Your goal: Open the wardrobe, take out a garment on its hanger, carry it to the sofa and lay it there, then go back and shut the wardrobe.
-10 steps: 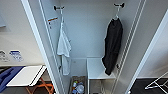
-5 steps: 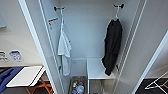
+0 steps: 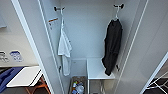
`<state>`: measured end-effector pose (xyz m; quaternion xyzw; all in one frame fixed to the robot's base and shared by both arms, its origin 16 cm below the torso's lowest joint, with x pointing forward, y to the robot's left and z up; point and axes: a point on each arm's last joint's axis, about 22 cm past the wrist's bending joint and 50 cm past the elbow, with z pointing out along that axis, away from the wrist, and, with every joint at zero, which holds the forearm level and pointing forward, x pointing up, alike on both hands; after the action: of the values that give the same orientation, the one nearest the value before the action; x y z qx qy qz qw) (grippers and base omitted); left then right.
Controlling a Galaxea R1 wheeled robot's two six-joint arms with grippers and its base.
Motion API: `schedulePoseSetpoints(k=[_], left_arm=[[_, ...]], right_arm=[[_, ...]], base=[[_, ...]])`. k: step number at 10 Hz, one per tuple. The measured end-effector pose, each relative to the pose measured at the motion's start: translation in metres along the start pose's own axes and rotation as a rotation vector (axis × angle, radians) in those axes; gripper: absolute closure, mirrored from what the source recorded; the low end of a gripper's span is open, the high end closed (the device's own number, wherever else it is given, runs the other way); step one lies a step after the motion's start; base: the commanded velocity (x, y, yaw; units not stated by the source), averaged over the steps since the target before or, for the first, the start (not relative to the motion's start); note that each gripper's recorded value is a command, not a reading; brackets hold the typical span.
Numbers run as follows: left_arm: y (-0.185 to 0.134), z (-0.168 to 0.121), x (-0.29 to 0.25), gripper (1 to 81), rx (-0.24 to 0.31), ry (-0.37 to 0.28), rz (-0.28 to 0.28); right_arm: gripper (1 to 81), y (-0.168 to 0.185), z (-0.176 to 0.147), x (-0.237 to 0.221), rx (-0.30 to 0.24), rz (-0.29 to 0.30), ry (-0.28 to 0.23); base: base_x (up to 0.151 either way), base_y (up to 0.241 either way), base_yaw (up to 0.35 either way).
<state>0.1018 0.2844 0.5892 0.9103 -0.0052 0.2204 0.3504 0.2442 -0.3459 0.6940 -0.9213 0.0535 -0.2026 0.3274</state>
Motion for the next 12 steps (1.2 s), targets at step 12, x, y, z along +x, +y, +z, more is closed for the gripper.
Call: schedulePoseSetpoints(k=[12], left_arm=[[-0.002, 0.118, -0.156, 1.0, 0.23, -0.368, -0.014]], right_arm=[[1.0, 0.074, 0.127, -0.263, -0.245, 0.079, -0.304]], base=[[0.0, 0.0, 0.0]])
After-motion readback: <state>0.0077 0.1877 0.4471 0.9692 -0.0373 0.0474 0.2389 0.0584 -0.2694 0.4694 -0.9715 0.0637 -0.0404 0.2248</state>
